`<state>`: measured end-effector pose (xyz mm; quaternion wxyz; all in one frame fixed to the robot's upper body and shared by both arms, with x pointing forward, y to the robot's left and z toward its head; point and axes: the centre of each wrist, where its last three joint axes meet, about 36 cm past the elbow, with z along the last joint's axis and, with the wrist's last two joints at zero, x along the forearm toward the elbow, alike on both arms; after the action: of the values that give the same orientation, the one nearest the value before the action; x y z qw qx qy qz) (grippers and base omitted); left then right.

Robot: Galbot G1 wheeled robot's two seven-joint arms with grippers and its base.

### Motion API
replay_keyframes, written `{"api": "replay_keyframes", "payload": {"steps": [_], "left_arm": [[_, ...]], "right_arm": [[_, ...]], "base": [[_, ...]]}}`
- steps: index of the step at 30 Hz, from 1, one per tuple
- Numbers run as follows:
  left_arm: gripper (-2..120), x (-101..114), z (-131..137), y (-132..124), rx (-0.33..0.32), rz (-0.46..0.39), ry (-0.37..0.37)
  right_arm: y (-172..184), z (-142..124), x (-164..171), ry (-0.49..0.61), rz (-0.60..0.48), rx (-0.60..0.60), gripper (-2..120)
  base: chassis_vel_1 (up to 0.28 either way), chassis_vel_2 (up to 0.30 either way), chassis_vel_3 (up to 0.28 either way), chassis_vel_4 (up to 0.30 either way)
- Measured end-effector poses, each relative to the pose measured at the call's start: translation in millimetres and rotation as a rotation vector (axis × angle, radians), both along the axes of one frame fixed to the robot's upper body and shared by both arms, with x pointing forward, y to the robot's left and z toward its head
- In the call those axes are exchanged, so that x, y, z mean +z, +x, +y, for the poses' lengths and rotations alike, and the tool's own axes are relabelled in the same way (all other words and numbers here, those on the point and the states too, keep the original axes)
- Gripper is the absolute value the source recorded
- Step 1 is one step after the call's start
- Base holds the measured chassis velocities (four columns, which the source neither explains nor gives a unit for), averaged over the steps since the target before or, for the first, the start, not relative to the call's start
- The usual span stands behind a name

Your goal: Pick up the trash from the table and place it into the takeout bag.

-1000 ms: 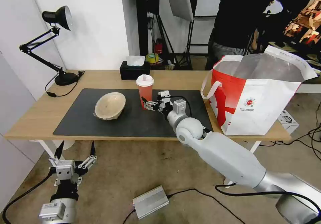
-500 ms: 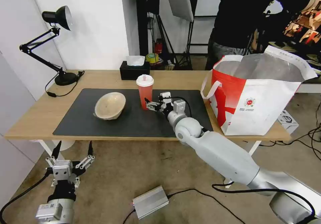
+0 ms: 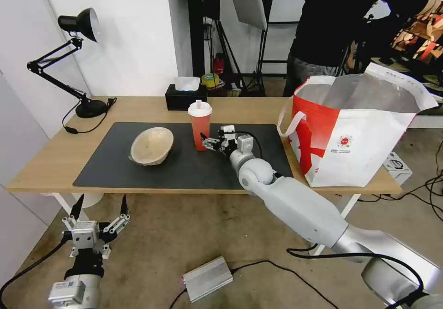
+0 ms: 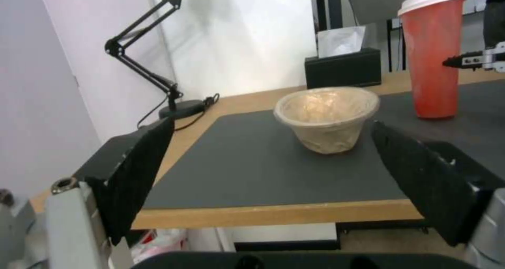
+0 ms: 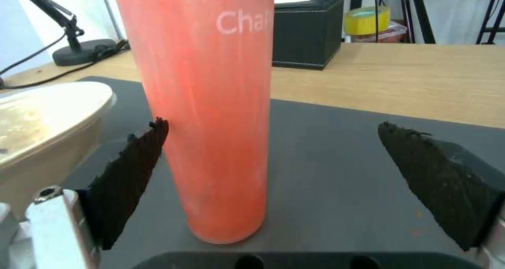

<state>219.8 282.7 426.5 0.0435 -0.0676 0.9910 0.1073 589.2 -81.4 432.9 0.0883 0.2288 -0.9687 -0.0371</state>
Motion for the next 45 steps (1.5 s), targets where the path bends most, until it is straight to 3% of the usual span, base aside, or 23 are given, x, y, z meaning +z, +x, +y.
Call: {"api": "replay_keyframes", "payload": {"steps": [27,45], "left_arm": [[100,-1,-1,1,-0.003,-0.001,-0.003],[100,-2,0,0,0.002,-0.004,-0.004]], "right_arm": [[-2,13,-4,-0.009,0.004,0.023,100],[17,44,-14,-0.014,0.009,0.077,100]], "base": [[0.0,0.0,0.0,0.0],[0.0,0.0,0.0,0.0]]}}
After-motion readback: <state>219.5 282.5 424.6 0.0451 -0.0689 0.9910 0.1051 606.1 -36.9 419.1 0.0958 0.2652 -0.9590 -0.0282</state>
